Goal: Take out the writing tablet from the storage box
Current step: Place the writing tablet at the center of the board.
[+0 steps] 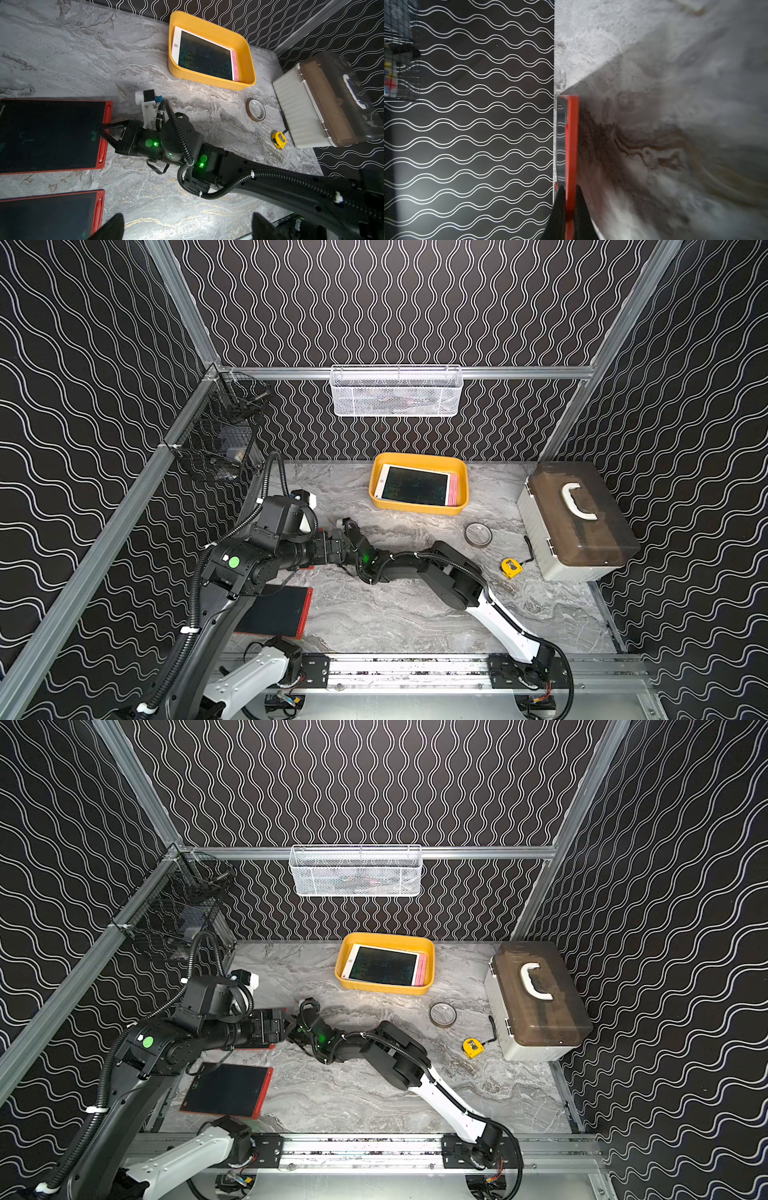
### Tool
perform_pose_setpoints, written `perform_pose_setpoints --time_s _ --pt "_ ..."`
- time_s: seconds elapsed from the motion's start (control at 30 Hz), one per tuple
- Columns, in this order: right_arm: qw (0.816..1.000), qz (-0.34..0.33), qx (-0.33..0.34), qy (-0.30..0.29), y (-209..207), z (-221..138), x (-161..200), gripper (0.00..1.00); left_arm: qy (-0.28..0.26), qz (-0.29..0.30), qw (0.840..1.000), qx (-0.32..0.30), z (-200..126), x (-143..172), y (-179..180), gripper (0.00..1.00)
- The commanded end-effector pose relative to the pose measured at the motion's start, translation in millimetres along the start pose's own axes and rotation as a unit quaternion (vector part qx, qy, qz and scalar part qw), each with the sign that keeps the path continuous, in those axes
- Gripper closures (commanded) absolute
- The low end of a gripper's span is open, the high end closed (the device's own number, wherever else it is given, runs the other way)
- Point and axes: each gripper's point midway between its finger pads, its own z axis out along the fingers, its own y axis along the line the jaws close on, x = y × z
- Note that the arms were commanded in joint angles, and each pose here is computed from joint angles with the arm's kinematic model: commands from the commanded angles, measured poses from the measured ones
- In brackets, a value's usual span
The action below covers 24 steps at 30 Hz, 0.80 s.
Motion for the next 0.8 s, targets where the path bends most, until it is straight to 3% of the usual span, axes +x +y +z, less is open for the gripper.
perform_pose_setpoints --time_s 0.0,0.53,0.77 --pt "1.0 0.008 -0.013 -0.004 6.3 6.2 3.6 0.99 -0.002 0.007 1.0 -0.009 0.8 0.1 3.6 0.01" --pt "1.0 0.009 0.016 0.014 -18.2 8.4 18.8 0.97 0.008 0.02 1.0 -0.015 5.8 3.3 3.1 0.01" --pt "0.999 0.012 0.032 0.036 -22.3 14.5 25.2 0.72 0.004 0.022 1.0 -0.015 3.9 2.0 3.0 0.01"
